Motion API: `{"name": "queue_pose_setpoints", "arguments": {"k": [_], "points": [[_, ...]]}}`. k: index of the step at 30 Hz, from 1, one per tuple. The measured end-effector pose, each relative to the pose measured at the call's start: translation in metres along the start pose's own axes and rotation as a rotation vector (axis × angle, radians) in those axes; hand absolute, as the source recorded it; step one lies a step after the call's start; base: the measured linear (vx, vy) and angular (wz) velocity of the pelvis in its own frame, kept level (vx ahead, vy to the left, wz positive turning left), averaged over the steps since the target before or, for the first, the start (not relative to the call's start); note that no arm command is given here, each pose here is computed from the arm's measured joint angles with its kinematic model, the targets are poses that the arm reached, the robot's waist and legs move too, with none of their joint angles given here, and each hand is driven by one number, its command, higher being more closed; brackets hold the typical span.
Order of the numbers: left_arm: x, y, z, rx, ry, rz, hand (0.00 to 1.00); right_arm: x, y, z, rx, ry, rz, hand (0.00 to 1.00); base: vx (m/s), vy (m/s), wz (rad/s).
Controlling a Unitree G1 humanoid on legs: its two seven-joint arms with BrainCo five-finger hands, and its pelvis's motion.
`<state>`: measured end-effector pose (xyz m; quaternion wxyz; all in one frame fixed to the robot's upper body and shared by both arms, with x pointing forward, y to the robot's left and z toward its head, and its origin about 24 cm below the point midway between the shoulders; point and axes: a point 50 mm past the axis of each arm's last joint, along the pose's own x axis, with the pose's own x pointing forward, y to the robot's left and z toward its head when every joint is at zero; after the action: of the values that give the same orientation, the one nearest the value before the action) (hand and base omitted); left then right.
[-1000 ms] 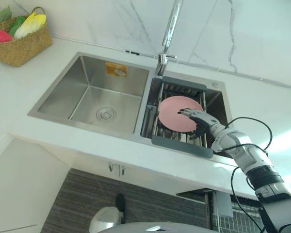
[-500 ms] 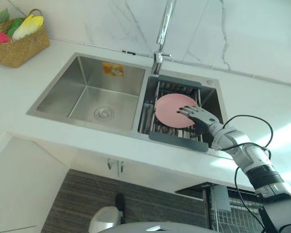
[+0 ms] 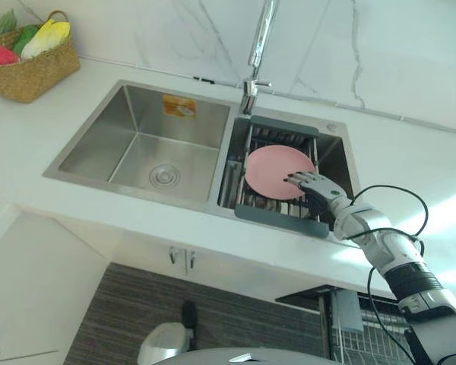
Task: Walk over to the sink, pick up the cup, carry it to the dishwasher, place the cup inside the dishwasher, then close the dishwasher door
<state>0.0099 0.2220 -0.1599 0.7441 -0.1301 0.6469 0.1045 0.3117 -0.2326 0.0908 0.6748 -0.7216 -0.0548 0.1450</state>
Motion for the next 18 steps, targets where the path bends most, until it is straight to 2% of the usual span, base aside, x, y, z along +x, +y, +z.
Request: {"name": "queue_pose_setpoints", "arguments": {"k": [2, 3, 18], "points": [[0.0, 0.0, 0.0, 0.001, 0.002, 0.0, 0.0, 0.001, 0.001, 0.0, 0.007, 0.014, -0.02, 0.0, 0.01, -0.069, 0.06], [0.0, -0.001, -0.001, 0.003, 0.002, -0.002, 0.0, 0.002, 0.004, 0.001, 0.014, 0.023, -0.021, 1.0, 0.0, -0.08, 0.01], [0.0, -0.002, -0.001, 0.015, 0.0, -0.004, 0.0, 0.003, 0.022, 0.004, 0.014, 0.073, -0.066, 1.0, 0.02, -0.068, 0.03]]}}
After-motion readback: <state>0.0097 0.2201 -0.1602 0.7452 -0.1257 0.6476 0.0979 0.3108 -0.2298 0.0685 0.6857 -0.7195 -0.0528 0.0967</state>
